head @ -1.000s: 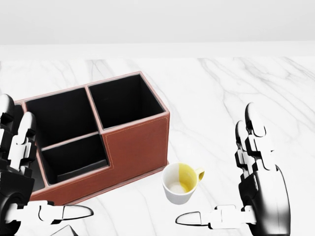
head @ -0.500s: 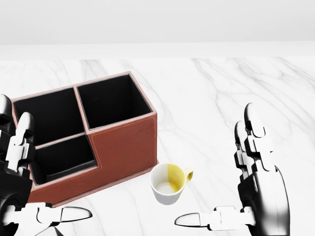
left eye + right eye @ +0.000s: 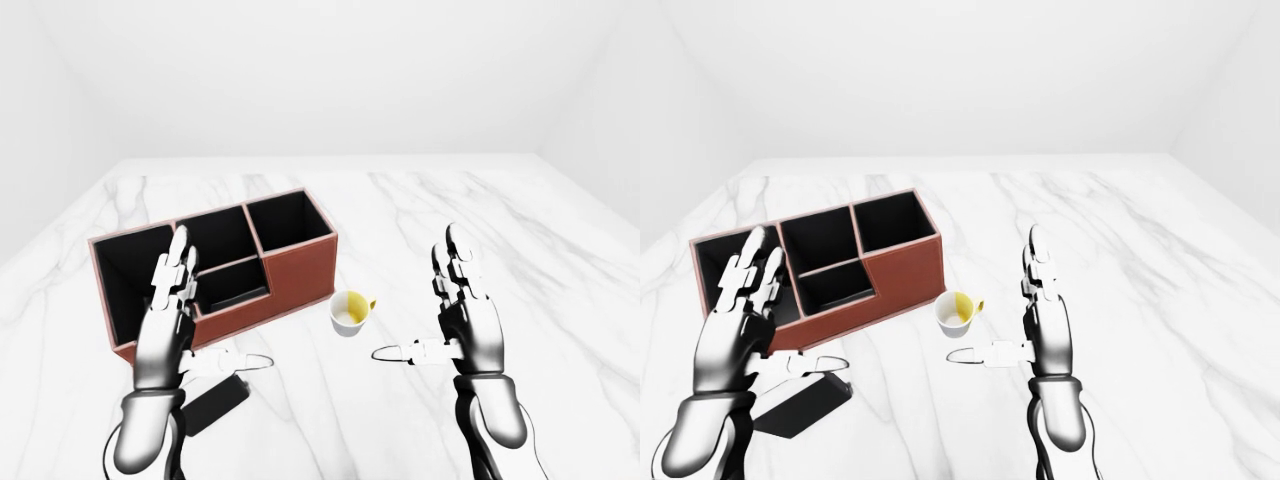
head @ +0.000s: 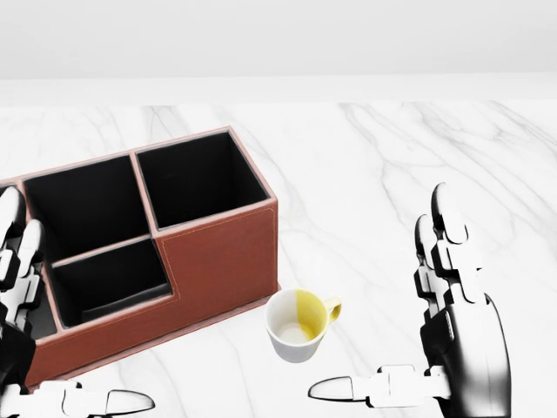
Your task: Pick up the book and place it in the front compartment of the caddy.
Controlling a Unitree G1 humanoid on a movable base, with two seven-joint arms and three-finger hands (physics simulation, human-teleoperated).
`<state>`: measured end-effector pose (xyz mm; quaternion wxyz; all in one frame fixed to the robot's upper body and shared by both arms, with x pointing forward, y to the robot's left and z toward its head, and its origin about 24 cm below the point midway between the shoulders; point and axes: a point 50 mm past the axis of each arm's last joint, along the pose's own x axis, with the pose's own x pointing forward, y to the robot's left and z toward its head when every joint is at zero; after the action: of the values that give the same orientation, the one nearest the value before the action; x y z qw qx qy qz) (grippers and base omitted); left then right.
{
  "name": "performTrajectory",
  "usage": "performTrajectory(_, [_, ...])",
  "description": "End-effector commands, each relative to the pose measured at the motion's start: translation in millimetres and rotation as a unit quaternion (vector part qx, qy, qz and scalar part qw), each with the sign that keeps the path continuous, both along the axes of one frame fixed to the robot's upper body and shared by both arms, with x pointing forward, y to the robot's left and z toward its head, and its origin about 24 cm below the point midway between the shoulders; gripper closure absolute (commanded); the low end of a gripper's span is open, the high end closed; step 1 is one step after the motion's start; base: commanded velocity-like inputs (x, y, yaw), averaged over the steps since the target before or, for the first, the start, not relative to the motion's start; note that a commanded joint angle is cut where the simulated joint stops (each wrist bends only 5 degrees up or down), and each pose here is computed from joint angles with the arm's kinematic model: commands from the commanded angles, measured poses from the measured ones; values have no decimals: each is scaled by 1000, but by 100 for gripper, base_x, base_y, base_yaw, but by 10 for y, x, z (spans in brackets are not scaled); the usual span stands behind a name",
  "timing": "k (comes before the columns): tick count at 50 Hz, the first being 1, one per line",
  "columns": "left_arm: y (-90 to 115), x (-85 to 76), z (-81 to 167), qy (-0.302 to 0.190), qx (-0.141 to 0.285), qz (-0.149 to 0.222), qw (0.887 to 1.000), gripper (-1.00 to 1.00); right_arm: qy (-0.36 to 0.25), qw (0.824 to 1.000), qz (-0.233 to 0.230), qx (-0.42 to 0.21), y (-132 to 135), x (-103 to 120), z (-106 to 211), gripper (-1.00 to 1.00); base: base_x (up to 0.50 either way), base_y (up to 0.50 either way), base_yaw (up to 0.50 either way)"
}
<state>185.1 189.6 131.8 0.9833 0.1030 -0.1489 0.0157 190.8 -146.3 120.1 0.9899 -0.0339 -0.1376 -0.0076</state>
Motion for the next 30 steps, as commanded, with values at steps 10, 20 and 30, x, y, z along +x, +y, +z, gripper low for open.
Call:
performTrajectory(10, [414,-297,-404,121,233,166,951,-100,-4,1000,-9,1,-24,-15,17,-100,0,0,0])
performTrajectory(20, [465,-321,-468,142,241,185,942,-100,-4,1000,-10,1,-30,-13,17,-100,0,0,0])
performTrajectory(30, [493,-357,-550,166,252,194,934,-100,-3,1000,-11,2,-37,-10,14,-100,0,0,0])
